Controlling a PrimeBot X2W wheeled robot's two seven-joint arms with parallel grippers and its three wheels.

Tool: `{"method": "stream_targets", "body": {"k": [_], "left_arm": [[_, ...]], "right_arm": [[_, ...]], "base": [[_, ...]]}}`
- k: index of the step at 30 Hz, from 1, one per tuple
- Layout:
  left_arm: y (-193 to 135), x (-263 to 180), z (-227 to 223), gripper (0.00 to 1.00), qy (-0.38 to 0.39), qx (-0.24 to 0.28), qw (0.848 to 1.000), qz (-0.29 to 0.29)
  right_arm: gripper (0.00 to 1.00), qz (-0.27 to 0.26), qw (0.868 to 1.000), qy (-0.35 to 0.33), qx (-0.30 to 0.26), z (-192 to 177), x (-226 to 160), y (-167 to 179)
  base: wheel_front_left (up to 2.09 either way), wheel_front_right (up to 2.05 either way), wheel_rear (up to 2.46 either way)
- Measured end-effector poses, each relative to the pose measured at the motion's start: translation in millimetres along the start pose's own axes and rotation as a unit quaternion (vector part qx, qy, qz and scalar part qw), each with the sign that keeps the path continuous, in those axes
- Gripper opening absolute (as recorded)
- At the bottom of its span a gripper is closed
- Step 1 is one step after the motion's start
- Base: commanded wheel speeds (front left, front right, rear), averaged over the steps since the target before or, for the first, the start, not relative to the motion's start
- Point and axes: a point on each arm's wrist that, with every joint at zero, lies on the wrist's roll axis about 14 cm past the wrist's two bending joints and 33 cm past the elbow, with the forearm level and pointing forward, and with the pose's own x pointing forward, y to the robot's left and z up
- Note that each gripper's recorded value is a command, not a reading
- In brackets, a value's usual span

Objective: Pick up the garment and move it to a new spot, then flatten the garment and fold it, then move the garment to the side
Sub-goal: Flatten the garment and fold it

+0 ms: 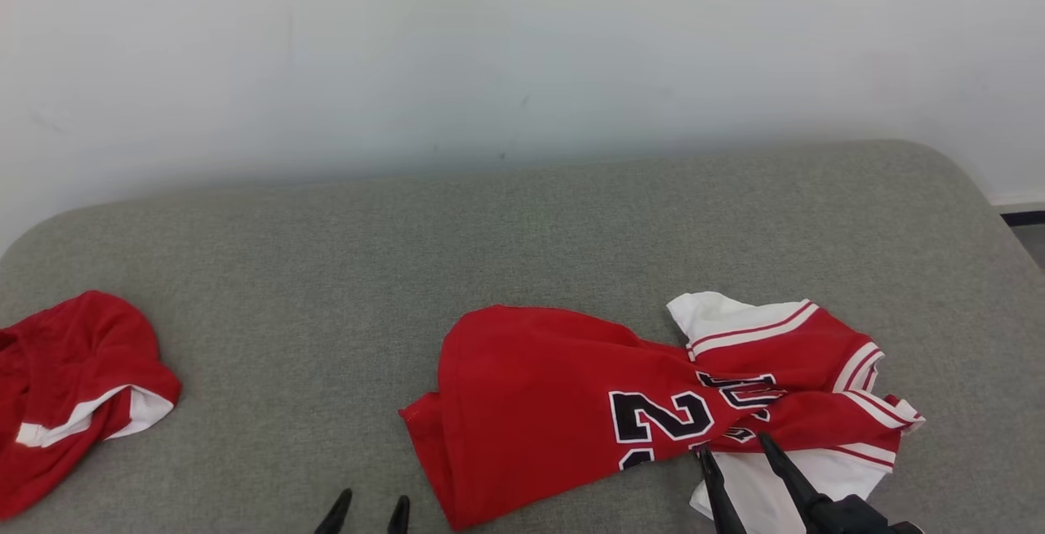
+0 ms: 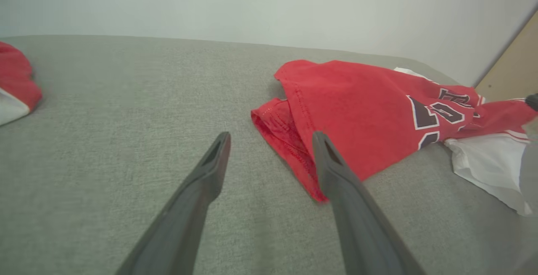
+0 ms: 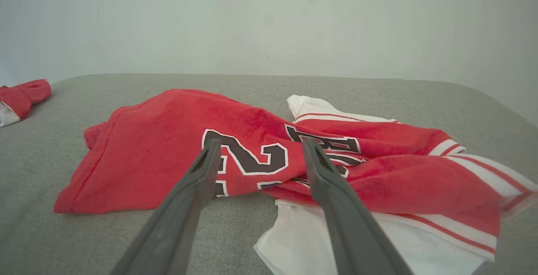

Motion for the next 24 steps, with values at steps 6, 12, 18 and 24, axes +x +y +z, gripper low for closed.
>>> {"method": "stream_targets", "body": {"k": [6,12,18,24], "left_arm": [[-32.1,29.2,-25.7,1.00,0.075,-0.018,0.995,-0.065],[-50.8,40.7,-51.9,1.00,0.148,-0.032,0.983,-0.104],[-57.1,45.6,-64.9,1.00,0.176,-0.034,0.976,-0.121],[-62.6,45.1,-71.1,1.00,0.187,-0.032,0.973,-0.132]], "right_arm": [[1.00,-0.020,1.000,0.008,0.006,-5.1,-6.6,-10.0],[1.00,-0.044,0.999,0.014,0.010,-9.3,-14.9,-23.1],[1.00,-0.061,0.998,0.020,0.015,-14.0,-20.7,-31.3],[1.00,-0.061,0.998,0.023,0.017,-15.9,-21.1,-30.8]], "base": [[0.00,0.00,0.00],[0.00,0.00,0.00],[0.00,0.00,0.00],[0.00,0.00,0.00]]}}
